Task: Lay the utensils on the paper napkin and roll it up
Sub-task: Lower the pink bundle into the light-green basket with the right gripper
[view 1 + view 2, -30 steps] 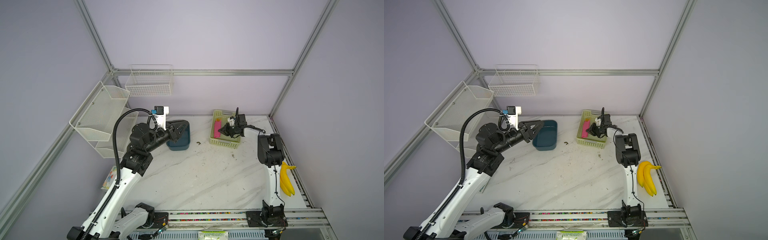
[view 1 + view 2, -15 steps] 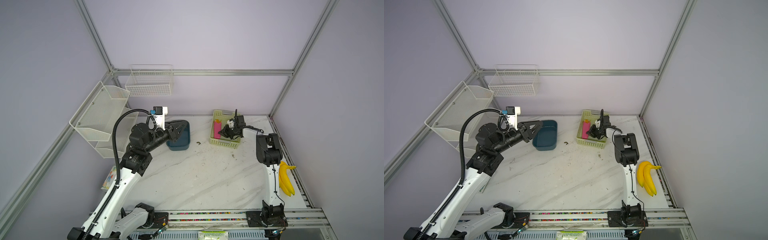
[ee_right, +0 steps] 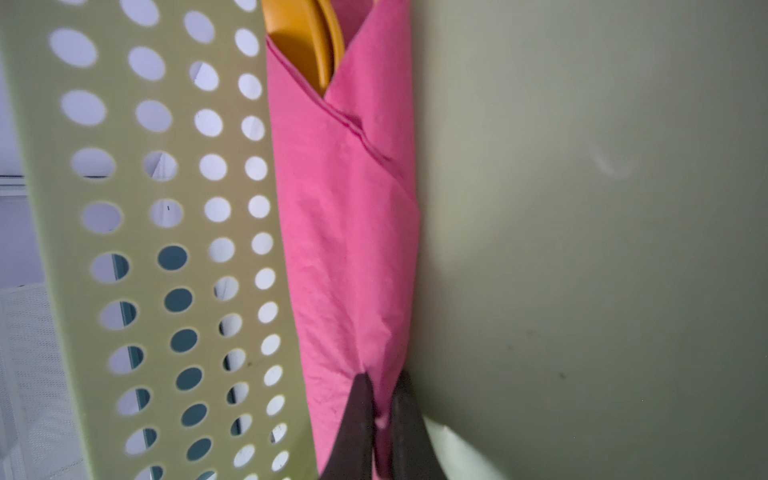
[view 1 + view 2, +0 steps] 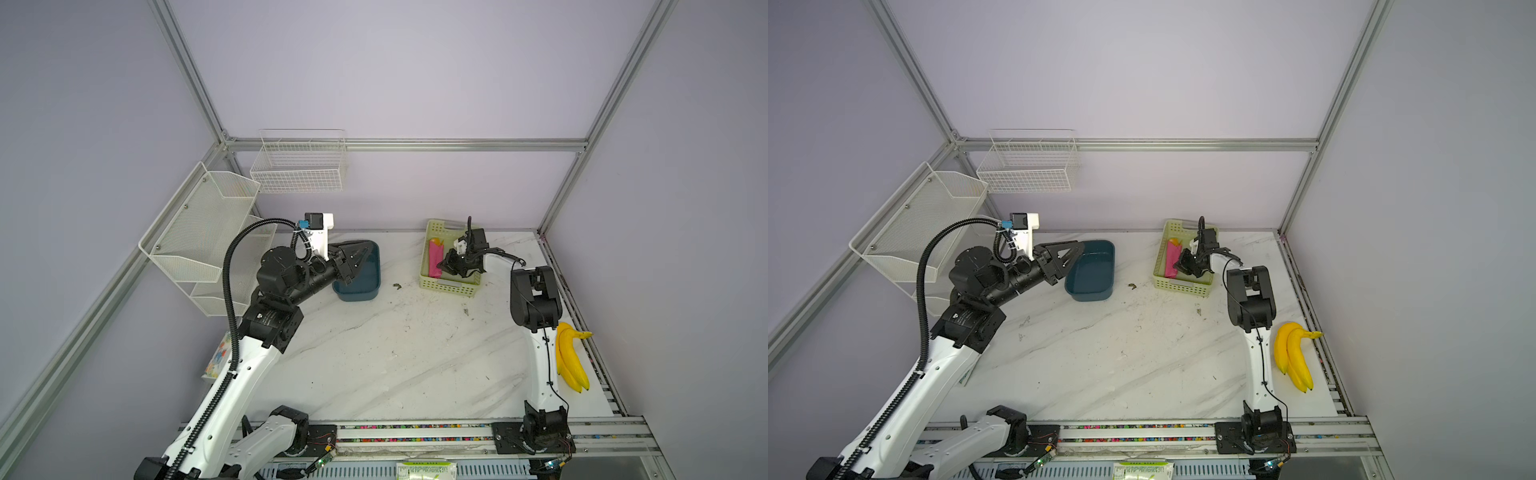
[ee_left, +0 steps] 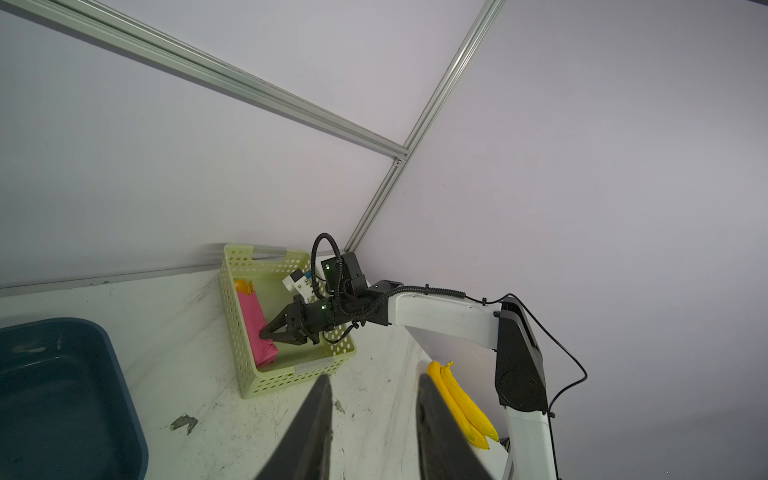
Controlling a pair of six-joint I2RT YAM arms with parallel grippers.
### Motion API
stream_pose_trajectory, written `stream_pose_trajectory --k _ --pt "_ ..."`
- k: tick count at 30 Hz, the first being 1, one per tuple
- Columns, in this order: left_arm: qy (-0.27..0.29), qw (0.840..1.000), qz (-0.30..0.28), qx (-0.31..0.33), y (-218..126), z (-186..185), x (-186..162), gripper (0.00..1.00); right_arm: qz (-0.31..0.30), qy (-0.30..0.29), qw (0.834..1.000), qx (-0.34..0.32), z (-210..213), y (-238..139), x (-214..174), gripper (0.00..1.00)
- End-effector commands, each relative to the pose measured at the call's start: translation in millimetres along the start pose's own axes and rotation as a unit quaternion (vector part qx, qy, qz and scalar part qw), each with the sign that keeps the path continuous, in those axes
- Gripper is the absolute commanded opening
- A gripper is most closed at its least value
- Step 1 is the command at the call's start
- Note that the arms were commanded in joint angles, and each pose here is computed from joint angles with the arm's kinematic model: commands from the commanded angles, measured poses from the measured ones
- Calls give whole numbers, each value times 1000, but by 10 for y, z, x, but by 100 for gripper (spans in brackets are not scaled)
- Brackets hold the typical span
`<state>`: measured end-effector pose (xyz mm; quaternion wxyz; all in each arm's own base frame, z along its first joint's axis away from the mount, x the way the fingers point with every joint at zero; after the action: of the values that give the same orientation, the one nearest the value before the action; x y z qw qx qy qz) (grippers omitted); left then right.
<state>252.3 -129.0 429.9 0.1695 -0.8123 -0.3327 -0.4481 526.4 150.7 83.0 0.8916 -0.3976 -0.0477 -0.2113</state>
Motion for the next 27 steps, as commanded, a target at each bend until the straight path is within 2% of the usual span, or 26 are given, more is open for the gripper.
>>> stream_pose_trajectory --k 1,5,10,21,27 --pt "1 1000 -10 -6 -42 2 -13 33 33 16 996 -81 -299 159 -166 0" --pt "0 1000 -10 -5 -47 8 -17 33 34 8 994 -106 -310 164 -189 1" --pt "-1 1000 -10 -5 -44 13 -16 33 27 5 990 -142 -314 154 -211 12" --pt "-5 1000 -8 -4 -44 25 -18 33 19 -22 975 -220 -303 164 -258 22" --pt "-8 1000 -5 -7 -44 23 -19 34 19 -37 967 -251 -301 191 -303 23"
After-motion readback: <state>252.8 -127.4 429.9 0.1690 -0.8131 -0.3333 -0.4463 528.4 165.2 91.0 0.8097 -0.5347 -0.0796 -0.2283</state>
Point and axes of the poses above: each gripper's point midway between its finger pads, its own y axis out along the fingers, its own z axis along the line the jaws close on, x = y × z, the point moved 7 cm from there along -y, back along the fingers, and after that the axes turned 2 degrees about -y, right-handed, at the moved point
